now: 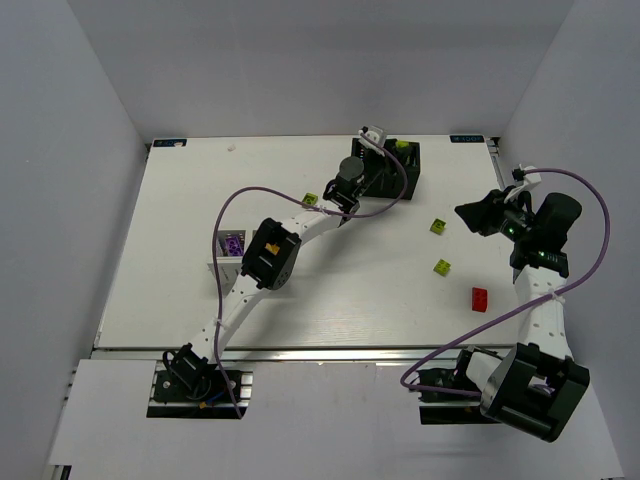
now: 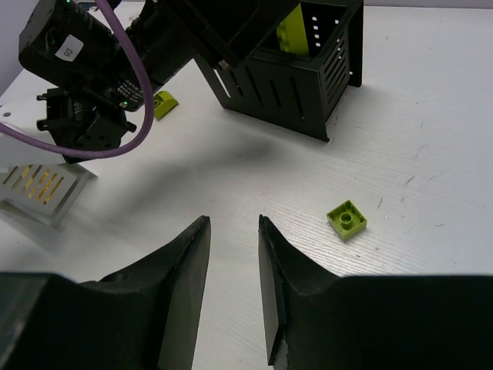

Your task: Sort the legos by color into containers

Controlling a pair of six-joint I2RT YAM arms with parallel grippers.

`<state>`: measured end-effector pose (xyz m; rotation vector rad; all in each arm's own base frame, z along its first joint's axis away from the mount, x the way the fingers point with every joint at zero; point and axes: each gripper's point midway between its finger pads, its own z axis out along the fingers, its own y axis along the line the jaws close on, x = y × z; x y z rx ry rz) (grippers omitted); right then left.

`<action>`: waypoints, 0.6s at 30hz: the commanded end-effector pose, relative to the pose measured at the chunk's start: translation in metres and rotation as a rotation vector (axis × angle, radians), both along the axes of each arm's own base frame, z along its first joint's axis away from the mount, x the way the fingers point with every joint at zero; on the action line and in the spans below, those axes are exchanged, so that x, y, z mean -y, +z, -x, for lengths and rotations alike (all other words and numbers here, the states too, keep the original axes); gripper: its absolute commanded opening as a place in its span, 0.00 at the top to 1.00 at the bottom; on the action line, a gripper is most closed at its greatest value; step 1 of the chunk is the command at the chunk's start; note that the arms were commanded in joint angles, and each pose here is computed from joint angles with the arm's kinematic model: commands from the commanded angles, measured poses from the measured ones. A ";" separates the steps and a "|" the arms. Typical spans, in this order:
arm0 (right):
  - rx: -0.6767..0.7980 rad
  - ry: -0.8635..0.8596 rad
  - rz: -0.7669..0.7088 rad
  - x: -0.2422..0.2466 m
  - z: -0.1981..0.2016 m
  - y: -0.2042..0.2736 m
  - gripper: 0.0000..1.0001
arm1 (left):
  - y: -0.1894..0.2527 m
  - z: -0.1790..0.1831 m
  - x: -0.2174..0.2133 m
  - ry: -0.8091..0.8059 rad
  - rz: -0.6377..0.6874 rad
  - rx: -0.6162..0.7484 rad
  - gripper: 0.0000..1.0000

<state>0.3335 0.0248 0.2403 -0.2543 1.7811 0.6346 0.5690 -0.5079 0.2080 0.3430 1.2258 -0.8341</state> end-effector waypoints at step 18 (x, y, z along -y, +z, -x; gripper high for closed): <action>-0.014 0.251 0.213 -0.011 0.002 -0.056 0.46 | 0.206 0.058 -0.052 -0.064 0.196 0.153 1.00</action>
